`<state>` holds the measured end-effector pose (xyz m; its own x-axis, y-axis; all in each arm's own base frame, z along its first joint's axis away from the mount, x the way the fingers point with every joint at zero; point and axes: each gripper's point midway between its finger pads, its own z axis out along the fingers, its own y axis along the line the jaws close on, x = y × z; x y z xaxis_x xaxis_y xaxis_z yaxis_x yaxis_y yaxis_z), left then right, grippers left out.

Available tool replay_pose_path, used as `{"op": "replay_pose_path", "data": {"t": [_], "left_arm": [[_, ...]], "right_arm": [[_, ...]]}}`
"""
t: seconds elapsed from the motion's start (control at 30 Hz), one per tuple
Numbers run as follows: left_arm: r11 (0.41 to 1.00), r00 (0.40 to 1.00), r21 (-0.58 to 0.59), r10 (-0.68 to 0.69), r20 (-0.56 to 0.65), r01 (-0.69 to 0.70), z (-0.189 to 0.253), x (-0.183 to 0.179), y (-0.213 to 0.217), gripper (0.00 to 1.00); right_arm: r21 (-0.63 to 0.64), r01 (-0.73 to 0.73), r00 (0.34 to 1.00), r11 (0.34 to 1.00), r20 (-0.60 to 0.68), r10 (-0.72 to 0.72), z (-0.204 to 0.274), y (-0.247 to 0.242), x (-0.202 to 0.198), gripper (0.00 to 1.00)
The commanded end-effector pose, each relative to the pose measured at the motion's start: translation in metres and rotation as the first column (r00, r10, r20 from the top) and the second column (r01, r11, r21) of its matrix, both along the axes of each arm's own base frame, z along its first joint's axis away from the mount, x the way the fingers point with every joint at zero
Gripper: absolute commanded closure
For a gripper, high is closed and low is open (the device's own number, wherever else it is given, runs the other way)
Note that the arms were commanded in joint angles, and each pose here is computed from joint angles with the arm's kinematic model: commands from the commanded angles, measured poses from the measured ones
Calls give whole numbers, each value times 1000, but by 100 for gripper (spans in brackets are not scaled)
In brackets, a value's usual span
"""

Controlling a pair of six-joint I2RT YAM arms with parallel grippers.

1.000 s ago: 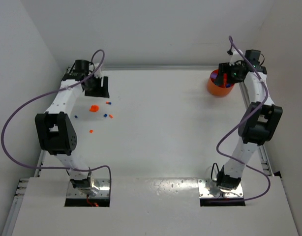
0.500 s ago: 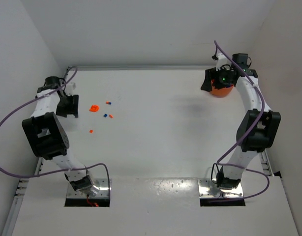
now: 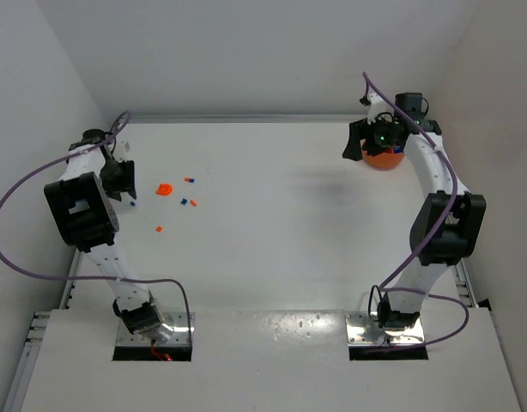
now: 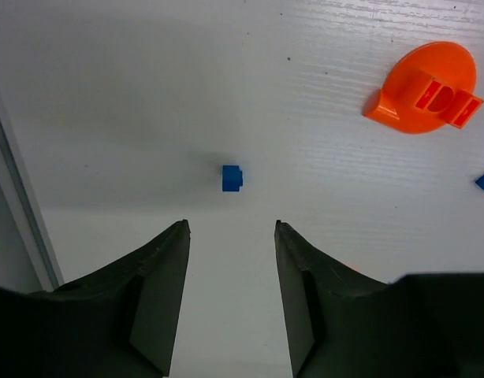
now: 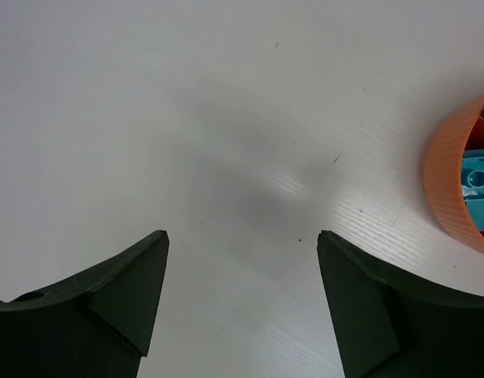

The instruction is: Sort the legos into containers by color

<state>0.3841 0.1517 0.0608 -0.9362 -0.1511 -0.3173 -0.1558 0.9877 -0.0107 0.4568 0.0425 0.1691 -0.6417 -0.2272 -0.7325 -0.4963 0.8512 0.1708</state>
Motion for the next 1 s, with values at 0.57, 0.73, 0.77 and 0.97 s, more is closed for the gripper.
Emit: {"op": "replay_pose_path", "data": {"t": [0.57, 0.73, 0.77, 0.97], "left_arm": [[999, 999, -29, 20, -48, -21, -25, 15, -12, 64], [1000, 999, -12, 24, -34, -24, -21, 17, -9, 64], [999, 999, -14, 33, -34, -33, -21, 17, -9, 63], [999, 999, 12, 39, -20, -39, -19, 19, -5, 59]], "right_arm": [[-55, -16, 996, 998, 88, 21, 22, 7, 15, 24], [-54, -17, 997, 998, 79, 21, 18, 7, 16, 24], [-54, -17, 997, 998, 79, 21, 18, 7, 16, 24], [-60, -22, 996, 998, 83, 27, 18, 7, 16, 24]]}}
